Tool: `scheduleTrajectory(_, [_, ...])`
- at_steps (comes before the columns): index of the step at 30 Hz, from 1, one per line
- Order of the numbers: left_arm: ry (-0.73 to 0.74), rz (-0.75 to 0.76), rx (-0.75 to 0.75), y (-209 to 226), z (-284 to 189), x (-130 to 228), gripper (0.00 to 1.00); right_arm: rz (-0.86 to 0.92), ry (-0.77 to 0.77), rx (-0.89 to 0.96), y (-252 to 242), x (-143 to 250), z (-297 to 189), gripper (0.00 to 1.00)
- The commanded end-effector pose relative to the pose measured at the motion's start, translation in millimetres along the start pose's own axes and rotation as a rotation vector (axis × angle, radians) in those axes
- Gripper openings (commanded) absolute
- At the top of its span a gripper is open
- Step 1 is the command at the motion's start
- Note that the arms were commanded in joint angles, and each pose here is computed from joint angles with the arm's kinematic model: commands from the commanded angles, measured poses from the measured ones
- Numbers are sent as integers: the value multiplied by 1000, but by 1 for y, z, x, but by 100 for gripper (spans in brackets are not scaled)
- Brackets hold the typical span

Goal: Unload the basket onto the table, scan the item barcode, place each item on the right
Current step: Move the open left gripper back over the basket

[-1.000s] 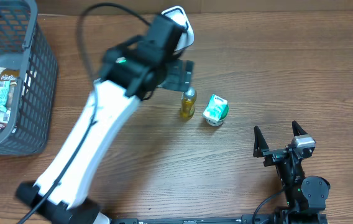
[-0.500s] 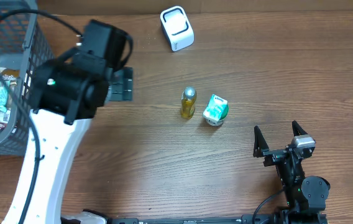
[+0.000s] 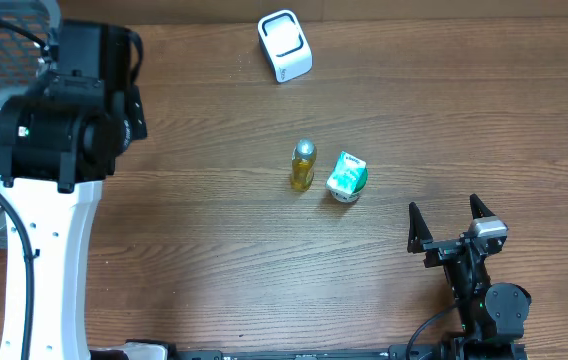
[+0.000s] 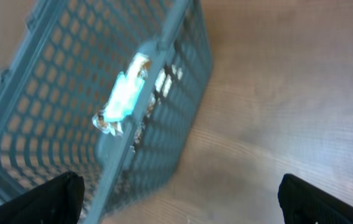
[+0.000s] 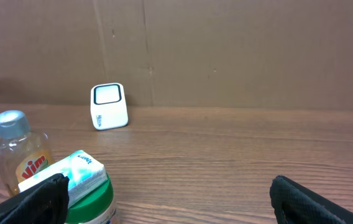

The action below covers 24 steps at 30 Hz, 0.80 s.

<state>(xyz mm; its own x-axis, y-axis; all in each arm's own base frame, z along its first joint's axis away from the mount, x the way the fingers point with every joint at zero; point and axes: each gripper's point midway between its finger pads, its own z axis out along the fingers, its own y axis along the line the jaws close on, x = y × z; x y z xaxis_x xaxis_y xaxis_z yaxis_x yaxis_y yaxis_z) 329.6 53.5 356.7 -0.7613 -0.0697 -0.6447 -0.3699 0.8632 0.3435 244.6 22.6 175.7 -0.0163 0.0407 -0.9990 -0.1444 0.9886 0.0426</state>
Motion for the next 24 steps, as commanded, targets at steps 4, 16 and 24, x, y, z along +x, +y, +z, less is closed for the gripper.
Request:
scheduleTrajectory(4, [-118, 15, -33, 41, 5, -35, 100, 5, -1, 9, -2, 3, 0, 100])
scheduleTrajectory(16, [-244, -206, -17, 155, 42, -61, 100, 5, -1, 9, -2, 3, 0, 100])
scheduleTrajectory(24, [-51, -177, -22, 182, 123, -26, 100, 5, -1, 9, -2, 3, 0, 100])
